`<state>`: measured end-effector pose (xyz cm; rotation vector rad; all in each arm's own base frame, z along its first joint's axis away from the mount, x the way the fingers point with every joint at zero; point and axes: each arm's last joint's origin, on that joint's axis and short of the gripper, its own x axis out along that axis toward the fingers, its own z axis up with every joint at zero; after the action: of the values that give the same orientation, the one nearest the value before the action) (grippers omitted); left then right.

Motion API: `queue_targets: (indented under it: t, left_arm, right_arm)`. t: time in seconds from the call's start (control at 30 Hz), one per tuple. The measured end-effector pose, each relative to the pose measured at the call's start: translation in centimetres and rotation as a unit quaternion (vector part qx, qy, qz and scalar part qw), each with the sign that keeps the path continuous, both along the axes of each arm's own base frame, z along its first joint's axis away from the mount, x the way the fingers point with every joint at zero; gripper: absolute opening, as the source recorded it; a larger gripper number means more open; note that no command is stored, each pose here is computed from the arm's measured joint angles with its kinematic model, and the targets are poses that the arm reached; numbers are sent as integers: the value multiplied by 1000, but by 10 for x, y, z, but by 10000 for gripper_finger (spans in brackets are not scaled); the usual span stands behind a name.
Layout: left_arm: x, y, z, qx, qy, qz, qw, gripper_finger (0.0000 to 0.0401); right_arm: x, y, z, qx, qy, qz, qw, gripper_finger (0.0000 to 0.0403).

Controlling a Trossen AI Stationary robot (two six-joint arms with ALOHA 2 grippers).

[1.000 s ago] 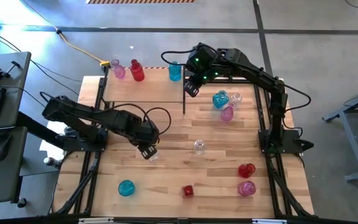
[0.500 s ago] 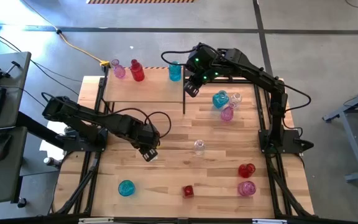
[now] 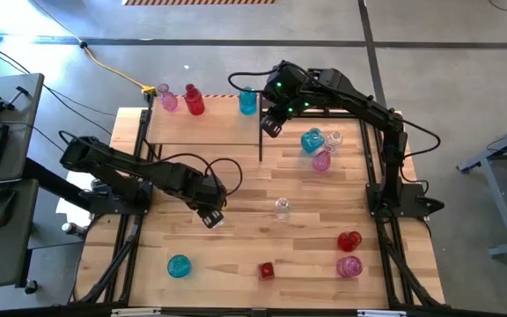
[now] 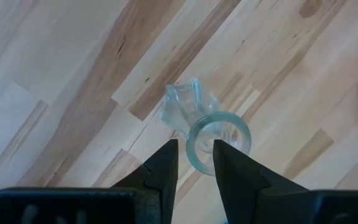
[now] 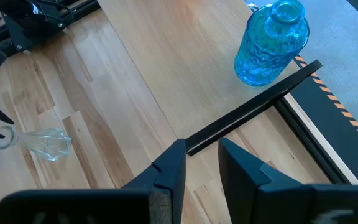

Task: Sort vases onto shelf
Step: Put the bottom left transparent vase on the shelf

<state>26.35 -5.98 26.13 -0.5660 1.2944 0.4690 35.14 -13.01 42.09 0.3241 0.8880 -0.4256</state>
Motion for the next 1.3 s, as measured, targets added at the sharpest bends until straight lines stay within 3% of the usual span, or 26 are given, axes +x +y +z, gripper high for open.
queue_targets:
  t: [0.5, 0.83, 1.3]
  left_arm:
    - [6, 0, -9, -2, 18, 2, 1000, 90]
    - [7, 0, -9, -5, 16, -4, 1000, 11]
    - [1, 17, 6, -17, 1, -7, 1000, 4]
  right_arm:
    - [0, 0, 0, 0, 0, 0, 1000, 76]
    - [0, 0, 0, 0, 0, 0, 1000, 76]
    - [0, 0, 0, 0, 0, 0, 1000, 76]
